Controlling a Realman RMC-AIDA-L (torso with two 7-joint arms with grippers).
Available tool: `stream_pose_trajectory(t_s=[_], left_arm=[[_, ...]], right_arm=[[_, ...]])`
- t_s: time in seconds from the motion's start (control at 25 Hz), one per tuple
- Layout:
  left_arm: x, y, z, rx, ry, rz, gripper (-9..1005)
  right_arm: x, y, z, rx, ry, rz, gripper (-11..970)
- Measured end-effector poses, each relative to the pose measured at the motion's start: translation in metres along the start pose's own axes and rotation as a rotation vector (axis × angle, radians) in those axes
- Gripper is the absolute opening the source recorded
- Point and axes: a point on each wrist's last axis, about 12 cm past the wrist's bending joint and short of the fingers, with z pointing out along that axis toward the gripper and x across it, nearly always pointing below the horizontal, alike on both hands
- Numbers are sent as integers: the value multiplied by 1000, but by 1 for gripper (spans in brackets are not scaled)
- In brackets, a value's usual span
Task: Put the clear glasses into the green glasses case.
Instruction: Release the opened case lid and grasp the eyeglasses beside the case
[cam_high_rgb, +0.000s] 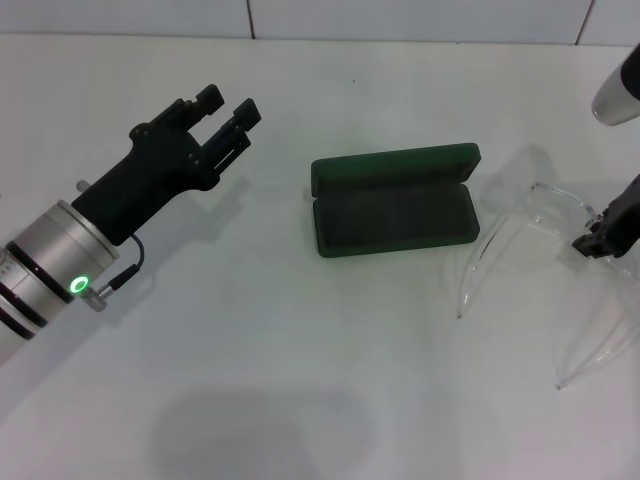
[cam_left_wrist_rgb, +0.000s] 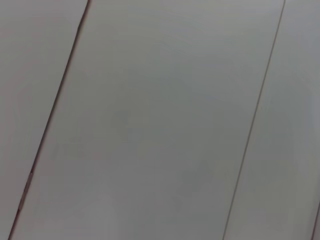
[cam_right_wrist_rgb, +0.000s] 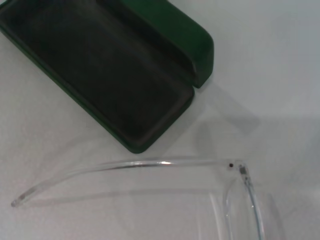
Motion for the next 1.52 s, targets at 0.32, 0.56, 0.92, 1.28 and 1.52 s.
stream_pose_trajectory(t_s=[0.32, 0.56, 0.92, 1.28, 1.52], left_arm=[[0, -1, 0, 3, 0, -1, 575], [1, -1, 1, 2, 2, -1, 575], [2, 0, 0, -5, 8, -1, 575], [3, 0, -2, -10, 10, -3, 575], [3, 0, -2, -12, 9, -4, 575]], right_arm=[[-2, 1, -1, 0, -9, -5, 248], [-5, 1, -3, 6, -17, -11, 236], [-7, 0, -6, 16, -27, -14, 219], [-4, 1, -6, 9, -15, -12, 202], [-2, 1, -8, 4, -2, -11, 201]])
